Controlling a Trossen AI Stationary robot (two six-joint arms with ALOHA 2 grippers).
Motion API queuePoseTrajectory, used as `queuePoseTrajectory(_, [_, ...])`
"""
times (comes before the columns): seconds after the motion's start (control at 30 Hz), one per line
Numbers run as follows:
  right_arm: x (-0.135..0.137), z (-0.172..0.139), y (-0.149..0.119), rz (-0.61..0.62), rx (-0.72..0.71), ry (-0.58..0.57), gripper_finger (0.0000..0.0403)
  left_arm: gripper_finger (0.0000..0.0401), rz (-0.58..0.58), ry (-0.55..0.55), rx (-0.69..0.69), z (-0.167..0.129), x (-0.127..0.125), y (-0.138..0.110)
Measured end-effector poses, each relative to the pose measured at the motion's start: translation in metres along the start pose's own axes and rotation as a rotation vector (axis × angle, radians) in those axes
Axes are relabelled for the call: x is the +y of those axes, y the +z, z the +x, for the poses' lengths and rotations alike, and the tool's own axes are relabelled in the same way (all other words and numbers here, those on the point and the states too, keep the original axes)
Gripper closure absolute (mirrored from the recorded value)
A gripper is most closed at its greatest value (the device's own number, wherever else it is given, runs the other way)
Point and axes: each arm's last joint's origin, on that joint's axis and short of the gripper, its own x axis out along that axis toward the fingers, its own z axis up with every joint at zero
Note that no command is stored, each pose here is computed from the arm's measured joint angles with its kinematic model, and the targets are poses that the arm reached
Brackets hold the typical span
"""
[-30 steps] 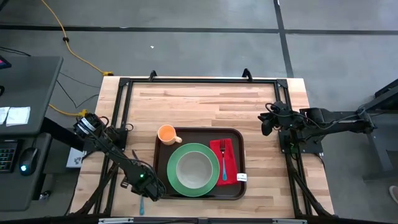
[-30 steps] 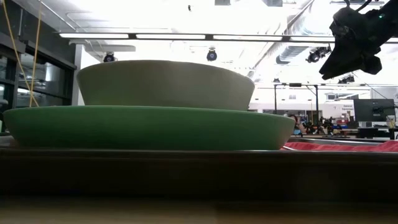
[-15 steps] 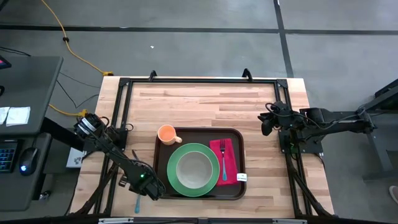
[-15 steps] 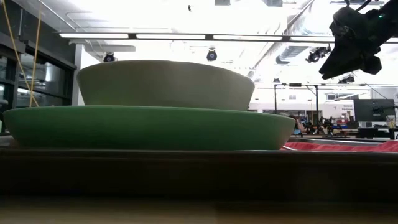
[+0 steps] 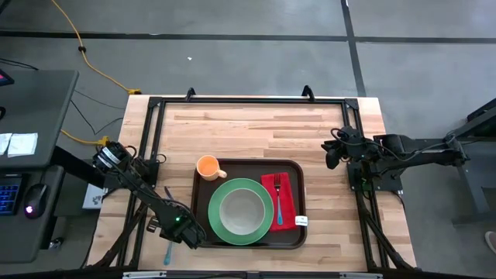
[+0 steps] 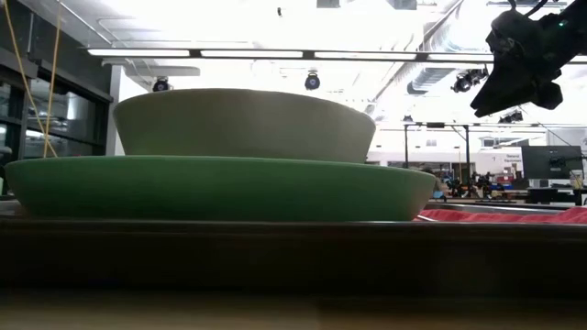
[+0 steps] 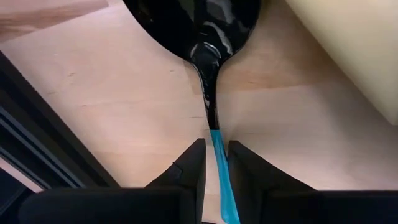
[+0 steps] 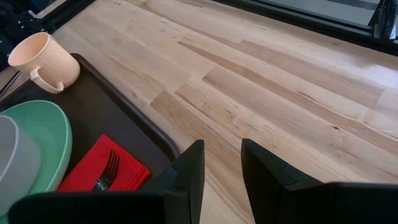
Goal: Set up tray
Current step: Put the blue spoon on the red table napkin to the left of the blue fork
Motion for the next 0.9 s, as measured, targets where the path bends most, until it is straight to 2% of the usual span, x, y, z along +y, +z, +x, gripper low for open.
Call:
queuePoseTrajectory(0.37, [-0.0001,0.0000,0.0001,-0.004,-0.005,-0.005,0.0318,0.0309,0.018,-0.010,-0.015,0.0002,-0.0002,0.0002])
queuePoseTrajectory(0.67, [-0.0002,0.0000,0.0002,-0.003,-0.005,-0.005,0.0318,0.0383,0.017,-0.005,-0.023,0.0000,0.0005,0.0008])
queuePoseTrajectory(0.9, [0.0005,0.0000,0.0008,0.001,-0.012,0.001,0.0318,0.0368,0.012,0.012,-0.025,0.0002,0.0020,0.0013])
